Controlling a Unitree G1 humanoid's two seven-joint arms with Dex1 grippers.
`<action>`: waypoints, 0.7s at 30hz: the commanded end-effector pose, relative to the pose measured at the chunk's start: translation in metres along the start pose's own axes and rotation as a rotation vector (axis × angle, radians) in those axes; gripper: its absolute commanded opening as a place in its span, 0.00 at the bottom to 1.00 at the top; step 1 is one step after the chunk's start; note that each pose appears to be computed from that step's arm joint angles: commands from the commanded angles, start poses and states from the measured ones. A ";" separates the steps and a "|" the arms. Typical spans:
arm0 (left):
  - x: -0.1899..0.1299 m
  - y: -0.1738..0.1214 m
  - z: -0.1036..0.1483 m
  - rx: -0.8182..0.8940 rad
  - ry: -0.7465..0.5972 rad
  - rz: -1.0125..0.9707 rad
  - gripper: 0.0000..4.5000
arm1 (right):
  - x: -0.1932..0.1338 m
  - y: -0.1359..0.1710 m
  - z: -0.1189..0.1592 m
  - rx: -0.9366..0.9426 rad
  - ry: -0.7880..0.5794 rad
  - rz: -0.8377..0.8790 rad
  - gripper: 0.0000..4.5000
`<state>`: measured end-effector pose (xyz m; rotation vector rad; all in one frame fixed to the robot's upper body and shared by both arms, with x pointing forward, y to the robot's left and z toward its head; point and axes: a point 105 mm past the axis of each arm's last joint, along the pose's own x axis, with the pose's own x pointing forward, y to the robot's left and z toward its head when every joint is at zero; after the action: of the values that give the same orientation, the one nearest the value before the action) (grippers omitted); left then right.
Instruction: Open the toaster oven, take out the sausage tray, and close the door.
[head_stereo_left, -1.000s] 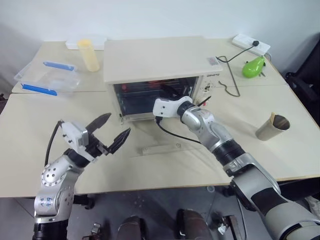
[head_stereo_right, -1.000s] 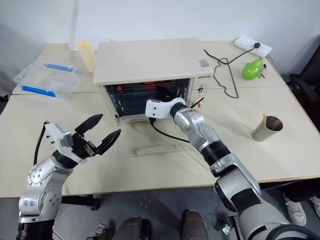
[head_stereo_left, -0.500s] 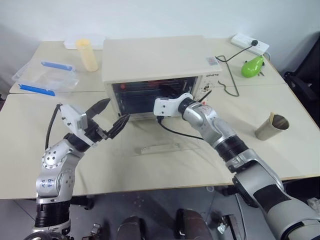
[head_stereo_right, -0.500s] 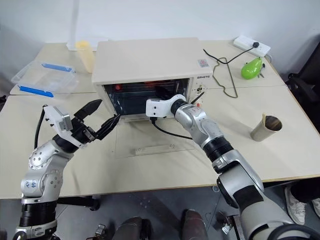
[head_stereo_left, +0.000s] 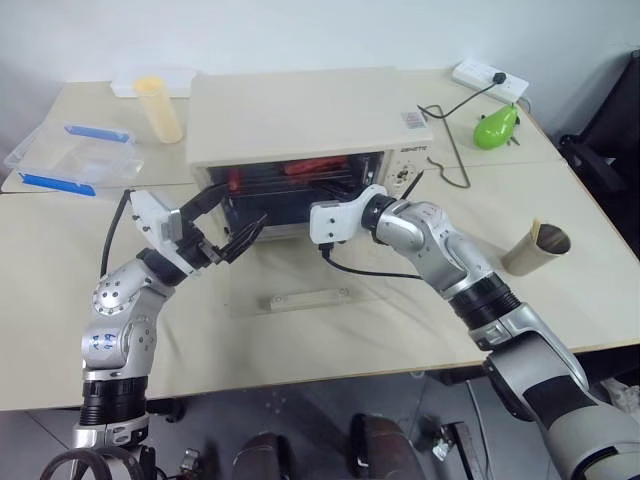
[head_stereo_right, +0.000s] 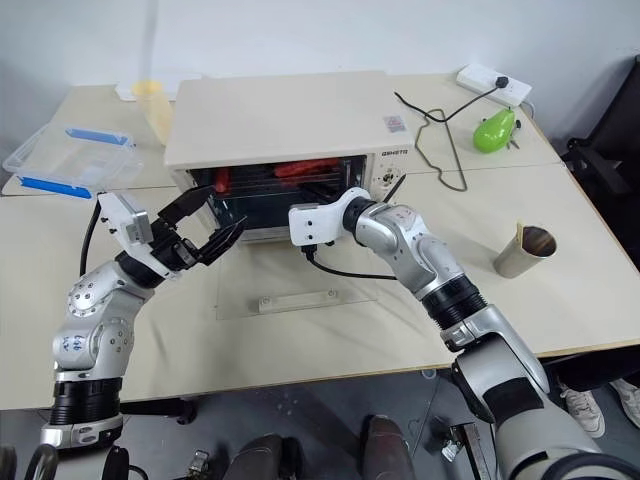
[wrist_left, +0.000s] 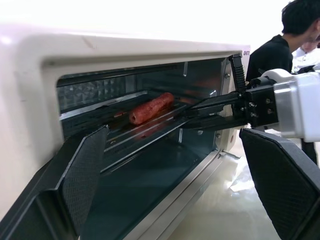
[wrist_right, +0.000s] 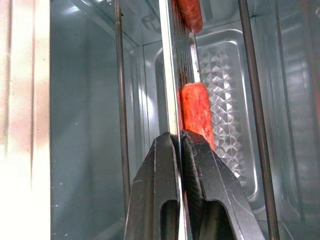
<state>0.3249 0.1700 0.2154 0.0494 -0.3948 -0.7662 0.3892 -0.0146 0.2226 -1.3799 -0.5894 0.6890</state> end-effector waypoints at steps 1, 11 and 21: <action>-0.002 0.003 0.008 0.011 -0.026 0.008 1.00 | -0.028 -0.033 0.027 -0.016 -0.127 -0.120 0.01; -0.017 0.003 0.009 -0.050 0.007 -0.030 1.00 | -0.064 -0.009 0.035 0.003 -0.151 -0.051 0.01; -0.043 -0.004 0.013 -0.136 0.100 -0.114 1.00 | -0.086 -0.002 0.037 -0.018 -0.156 -0.009 0.01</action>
<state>0.2969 0.1968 0.2020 -0.0309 -0.2108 -0.8767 0.3186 -0.0543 0.2046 -1.3559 -0.6026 0.8251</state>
